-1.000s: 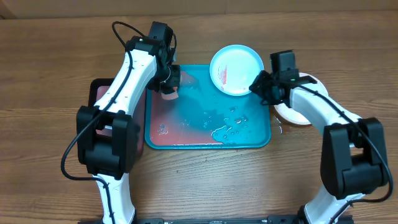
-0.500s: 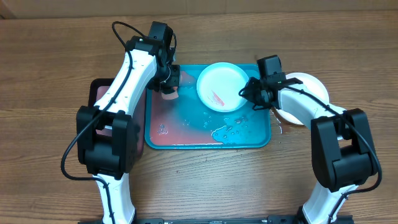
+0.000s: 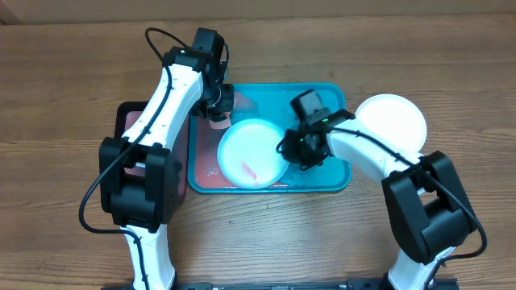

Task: Clean dirty plates on tray and stack at the side
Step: 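Grip the light-blue plate's rim with the right gripper and pull it down, then scrub the light-blue plate with the sponge in the left gripper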

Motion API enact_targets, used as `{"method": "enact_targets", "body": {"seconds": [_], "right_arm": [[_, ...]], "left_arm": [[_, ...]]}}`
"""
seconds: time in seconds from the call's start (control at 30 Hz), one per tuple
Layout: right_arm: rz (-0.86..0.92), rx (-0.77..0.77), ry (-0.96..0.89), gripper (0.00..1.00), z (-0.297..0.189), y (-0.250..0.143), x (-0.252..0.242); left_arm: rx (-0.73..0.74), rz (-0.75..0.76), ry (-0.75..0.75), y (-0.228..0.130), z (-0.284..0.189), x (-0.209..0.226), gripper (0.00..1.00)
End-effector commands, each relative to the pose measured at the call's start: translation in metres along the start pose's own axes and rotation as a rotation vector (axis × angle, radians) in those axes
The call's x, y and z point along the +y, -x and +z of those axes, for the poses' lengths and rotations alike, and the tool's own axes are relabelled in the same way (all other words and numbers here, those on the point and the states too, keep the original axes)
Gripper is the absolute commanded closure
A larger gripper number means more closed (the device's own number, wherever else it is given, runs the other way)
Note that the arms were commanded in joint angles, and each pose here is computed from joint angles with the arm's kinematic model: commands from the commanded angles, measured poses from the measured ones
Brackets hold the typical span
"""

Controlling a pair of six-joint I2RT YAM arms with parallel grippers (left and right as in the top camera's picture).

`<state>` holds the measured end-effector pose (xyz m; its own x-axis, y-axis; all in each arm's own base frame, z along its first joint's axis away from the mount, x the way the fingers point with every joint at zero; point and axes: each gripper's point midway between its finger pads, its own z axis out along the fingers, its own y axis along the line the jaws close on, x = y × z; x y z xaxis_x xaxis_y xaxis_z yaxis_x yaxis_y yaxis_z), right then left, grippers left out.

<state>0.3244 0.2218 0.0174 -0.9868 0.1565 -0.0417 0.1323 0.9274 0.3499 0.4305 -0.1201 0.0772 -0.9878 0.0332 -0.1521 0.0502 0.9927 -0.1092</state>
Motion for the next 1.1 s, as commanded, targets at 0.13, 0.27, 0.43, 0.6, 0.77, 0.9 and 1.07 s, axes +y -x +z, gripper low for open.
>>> {"method": "enact_targets", "body": {"seconds": [0.13, 0.27, 0.43, 0.6, 0.77, 0.9, 1.07], "right_arm": [[-0.264, -0.18, 0.032, 0.6, -0.034, 0.043, 0.015], [-0.401, -0.225, 0.044, 0.57, -0.023, 0.055, 0.022], [-0.468, -0.223, 0.048, 0.6, -0.001, 0.058, 0.026], [-0.445, -0.214, 0.06, 0.67, 0.002, 0.057, 0.026], [-0.363, -0.184, 0.054, 0.76, 0.006, 0.052, 0.022], [-0.3, -0.178, 0.058, 0.96, 0.006, 0.051, 0.022], [-0.144, -0.161, 0.03, 0.96, 0.009, 0.046, 0.013]], "left_arm": [[-0.016, -0.002, 0.001, 0.005, -0.001, -0.004, 0.96], [-0.017, -0.002, 0.001, 0.005, -0.001, -0.004, 0.96], [-0.016, -0.002, 0.001, 0.005, -0.001, -0.004, 0.96], [-0.016, -0.002, 0.001, 0.005, -0.001, -0.004, 0.96], [-0.016, -0.002, 0.001, 0.005, -0.001, -0.004, 0.96], [-0.016, -0.002, 0.001, 0.005, -0.001, -0.004, 0.96], [-0.017, -0.002, 0.001, 0.005, -0.001, -0.004, 0.96]]}}
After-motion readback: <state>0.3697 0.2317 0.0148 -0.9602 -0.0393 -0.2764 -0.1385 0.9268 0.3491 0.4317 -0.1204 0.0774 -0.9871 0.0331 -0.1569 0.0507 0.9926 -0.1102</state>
